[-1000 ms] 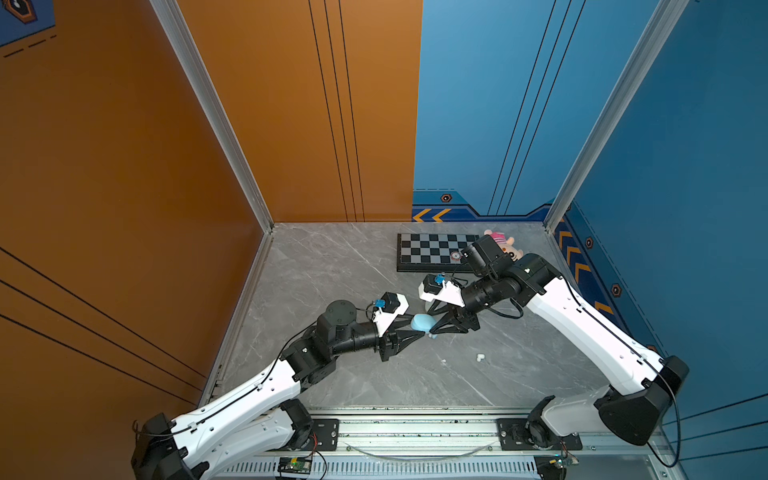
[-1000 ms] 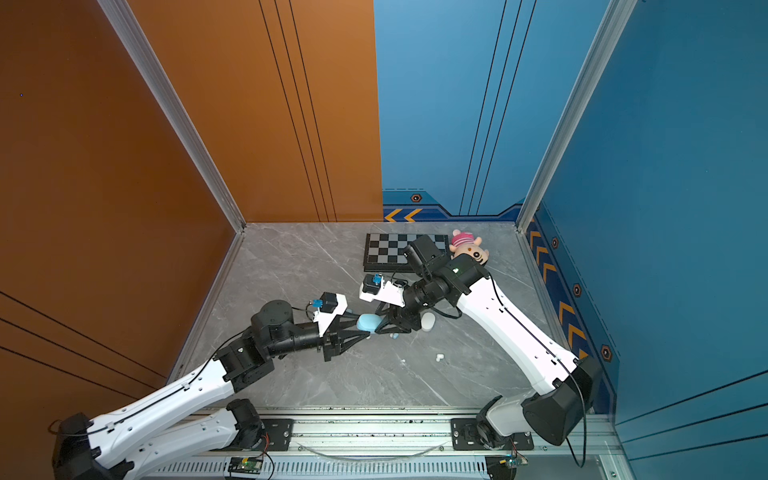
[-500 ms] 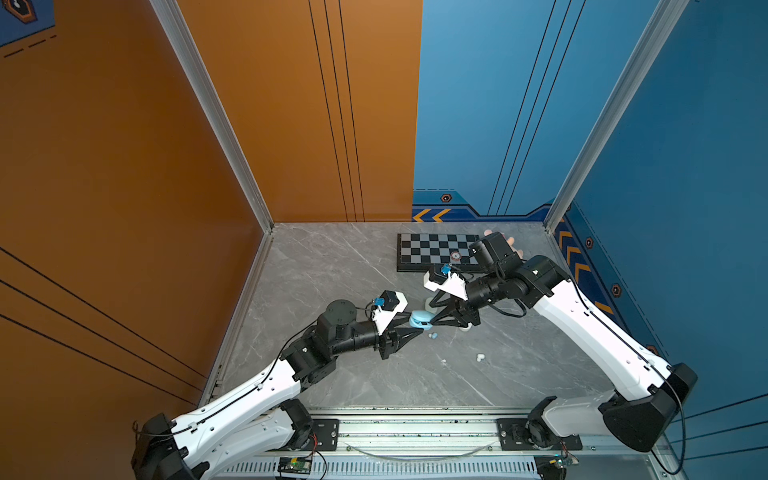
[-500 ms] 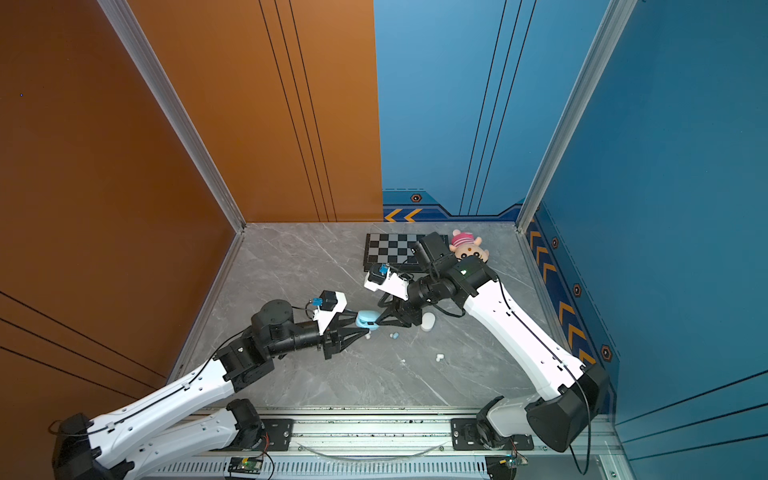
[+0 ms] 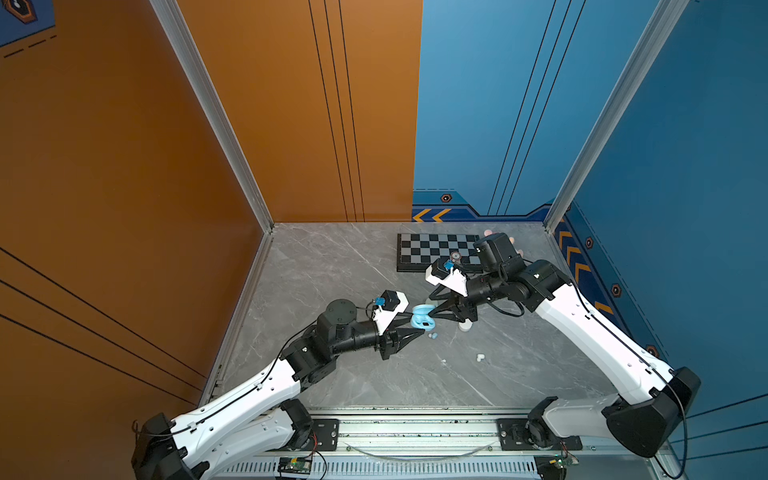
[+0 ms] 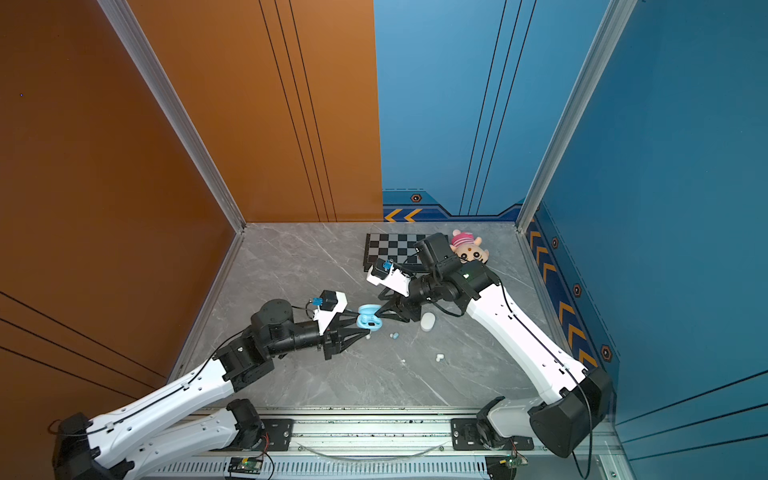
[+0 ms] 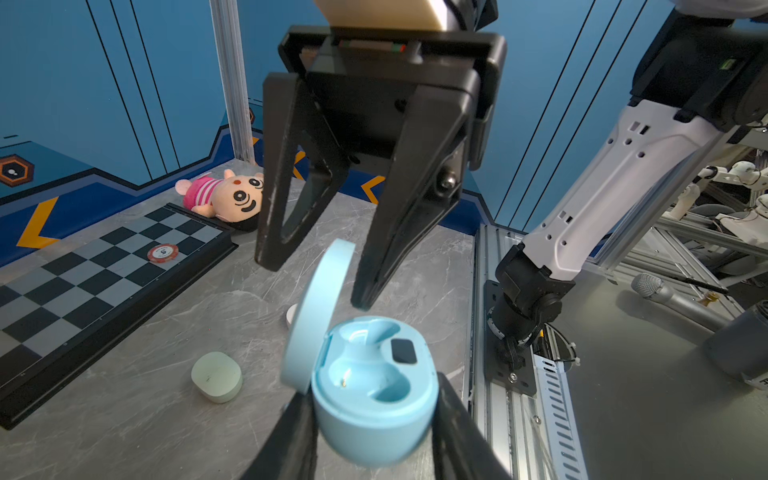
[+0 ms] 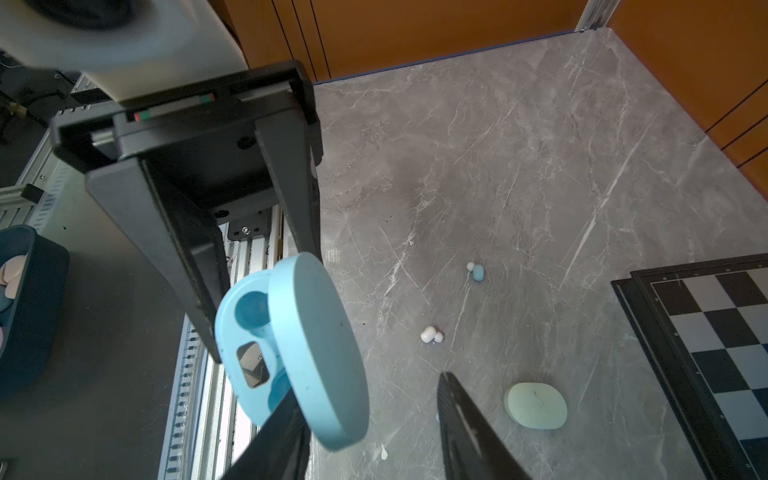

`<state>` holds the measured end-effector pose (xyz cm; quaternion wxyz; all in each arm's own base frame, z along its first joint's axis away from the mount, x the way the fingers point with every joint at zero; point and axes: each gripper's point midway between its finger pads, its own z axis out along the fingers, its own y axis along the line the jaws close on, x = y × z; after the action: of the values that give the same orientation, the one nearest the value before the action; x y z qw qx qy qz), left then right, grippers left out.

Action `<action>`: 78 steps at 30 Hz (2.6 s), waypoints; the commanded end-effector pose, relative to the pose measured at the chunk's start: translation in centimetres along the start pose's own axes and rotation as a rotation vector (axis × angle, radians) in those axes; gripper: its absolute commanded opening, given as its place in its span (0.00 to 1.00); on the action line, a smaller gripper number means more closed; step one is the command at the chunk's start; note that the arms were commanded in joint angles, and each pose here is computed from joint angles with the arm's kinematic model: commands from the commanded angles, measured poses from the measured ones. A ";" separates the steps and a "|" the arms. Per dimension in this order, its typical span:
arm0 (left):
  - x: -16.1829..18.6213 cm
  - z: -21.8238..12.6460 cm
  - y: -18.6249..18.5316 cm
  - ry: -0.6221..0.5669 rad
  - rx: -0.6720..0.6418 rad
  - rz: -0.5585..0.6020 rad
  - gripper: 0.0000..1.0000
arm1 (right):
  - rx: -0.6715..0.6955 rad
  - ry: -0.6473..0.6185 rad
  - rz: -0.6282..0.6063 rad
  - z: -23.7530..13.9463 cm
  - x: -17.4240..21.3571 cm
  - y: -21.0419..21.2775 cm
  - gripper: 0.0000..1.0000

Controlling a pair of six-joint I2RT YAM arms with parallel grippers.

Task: Insert the wireless bluetooth earbuds into the charging case
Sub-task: 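Pull the lid open with the left gripper while the right gripper holds the case, then grasp the light blue case body with the left gripper while the right gripper holds it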

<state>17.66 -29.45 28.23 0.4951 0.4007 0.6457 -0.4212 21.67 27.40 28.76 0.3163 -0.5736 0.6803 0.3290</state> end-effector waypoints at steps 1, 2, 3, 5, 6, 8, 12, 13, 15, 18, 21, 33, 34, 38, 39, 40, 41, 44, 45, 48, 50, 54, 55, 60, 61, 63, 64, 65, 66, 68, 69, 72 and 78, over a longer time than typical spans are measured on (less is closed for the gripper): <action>-1.8 0.1 -0.5 -0.036 0.022 0.007 0.00 | 0.037 -0.017 -0.012 -0.5 -0.1 -0.3 0.48; -1.8 0.1 -0.6 -0.035 0.025 0.006 0.00 | 0.040 -0.023 -0.016 -0.5 -0.2 -0.3 0.45; -1.8 0.2 -0.6 -0.034 0.027 0.004 0.00 | 0.040 -0.026 -0.018 -0.5 -0.3 -0.3 0.43; -1.7 0.2 -0.6 -0.030 0.030 0.000 0.00 | 0.044 -0.032 -0.023 -0.6 -0.4 -0.3 0.38; -1.6 0.3 -0.5 -0.027 0.029 -0.003 0.00 | 0.046 -0.035 -0.025 -0.7 -0.5 -0.3 0.36; -1.6 0.3 -0.5 -0.025 0.031 -0.005 0.00 | 0.051 -0.039 -0.030 -0.8 -0.6 -0.3 0.31; -1.6 0.3 -0.5 -0.027 0.028 -0.006 0.00 | 0.054 -0.043 -0.035 -0.9 -0.6 -0.2 0.20; -1.7 0.3 -0.5 -0.028 0.027 -0.007 0.00 | 0.055 -0.045 -0.037 -1.0 -0.6 -0.2 0.18; -1.8 0.3 -0.5 -0.031 0.026 -0.009 0.00 | 0.057 -0.047 -0.036 -1.0 -0.7 -0.2 0.15; -1.9 0.2 -0.3 -0.036 0.015 -0.008 0.06 | 0.063 -0.051 -0.039 -1.1 -0.8 -0.2 0.12; -2.0 0.0 0.1 -0.042 -0.014 -0.016 0.30 | 0.070 -0.059 -0.046 -1.3 -1.0 -0.2 0.09; -2.2 -0.7 0.7 -0.066 -0.059 -0.031 0.74 | 0.139 -0.074 -0.088 -2.3 -1.4 -0.4 0.04; -2.4 -0.9 0.7 -0.072 -0.062 -0.028 0.75 | 0.154 -0.070 -0.098 -2.4 -1.4 -0.6 0.04; -3.8 -2.1 1.1 -0.094 -0.106 -0.001 0.77 | 0.217 -0.036 -0.139 -2.6 -1.3 -1.1 0.04; -4.2 -2.3 1.1 -0.091 -0.110 0.013 0.77 | 0.228 -0.022 -0.147 -2.5 -1.1 -1.2 0.04; -4.6 -2.6 1.1 -0.089 -0.111 0.029 0.76 | 0.239 -0.010 -0.161 -2.4 -1.0 -1.2 0.04; -4.8 -2.7 1.0 -0.082 -0.110 0.042 0.74 | 0.250 0.000 -0.174 -2.3 -0.9 -1.2 0.04; -5.2 -2.8 0.9 -0.043 -0.100 0.085 0.71 | 0.267 0.020 -0.209 -1.9 -1.0 -1.0 0.03; -5.1 -2.6 0.8 -0.020 -0.095 0.098 0.69 | 0.266 0.018 -0.216 -1.8 -1.2 -0.8 0.04; -4.8 -2.2 1.0 0.036 -0.087 0.128 0.62 | 0.259 0.014 -0.232 -1.4 -1.5 -0.3 0.04; -4.4 -1.9 0.9 0.059 -0.076 0.143 0.57 | 0.266 0.009 -0.236 -1.5 -1.7 -0.4 0.04; -4.0 -1.6 1.3 0.083 -0.085 0.154 0.52 | 0.234 -0.006 -0.259 -1.0 -2.2 0.8 0.04; -3.9 -1.5 1.4 0.087 -0.088 0.156 0.50 | 0.230 -0.008 -0.259 -0.9 -2.2 0.9 0.04; -3.9 -1.3 2.1 0.089 -0.116 0.164 0.40 | 0.222 -0.011 -0.260 -0.9 -2.1 1.3 0.03; -3.8 -1.2 2.2 0.090 -0.118 0.163 0.38 | 0.222 -0.010 -0.259 -0.9 -2.0 1.3 0.03; -3.6 -1.1 2.2 0.097 -0.114 0.160 0.32 | 0.224 -0.012 -0.257 -0.9 -1.9 1.3 0.03; -3.6 -1.1 2.1 0.098 -0.113 0.161 0.28 | 0.225 -0.013 -0.255 -0.9 -1.9 1.3 0.03; -3.6 -1.1 2.2 0.100 -0.115 0.160 0.26 | 0.224 -0.015 -0.255 -0.8 -1.9 1.3 0.03; -3.6 -1.1 2.2 0.100 -0.116 0.160 0.23 | 0.221 -0.015 -0.255 -0.8 -1.9 1.4 0.03; -3.6 -1.1 2.2 0.099 -0.114 0.160 0.19 | 0.219 -0.015 -0.252 -0.8 -1.9 1.4 0.04; -3.6 -1.1 2.2 0.100 -0.115 0.157 0.17 | 0.220 -0.016 -0.252 -0.8 -1.9 1.4 0.03; -3.5 -1.0 2.2 0.100 -0.114 0.145 0.14 | 0.219 -0.025 -0.248 -0.7 -2.2 1.4 0.04; -3.4 -0.7 2.5 0.087 -0.127 0.105 0.00 | 0.214 -0.028 -0.242 -0.6 -2.3 1.6 0.05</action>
<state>20.10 -28.22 30.60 0.5066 0.4348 0.6693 -0.3262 20.69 28.13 30.23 0.4069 -0.6113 0.6430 0.2175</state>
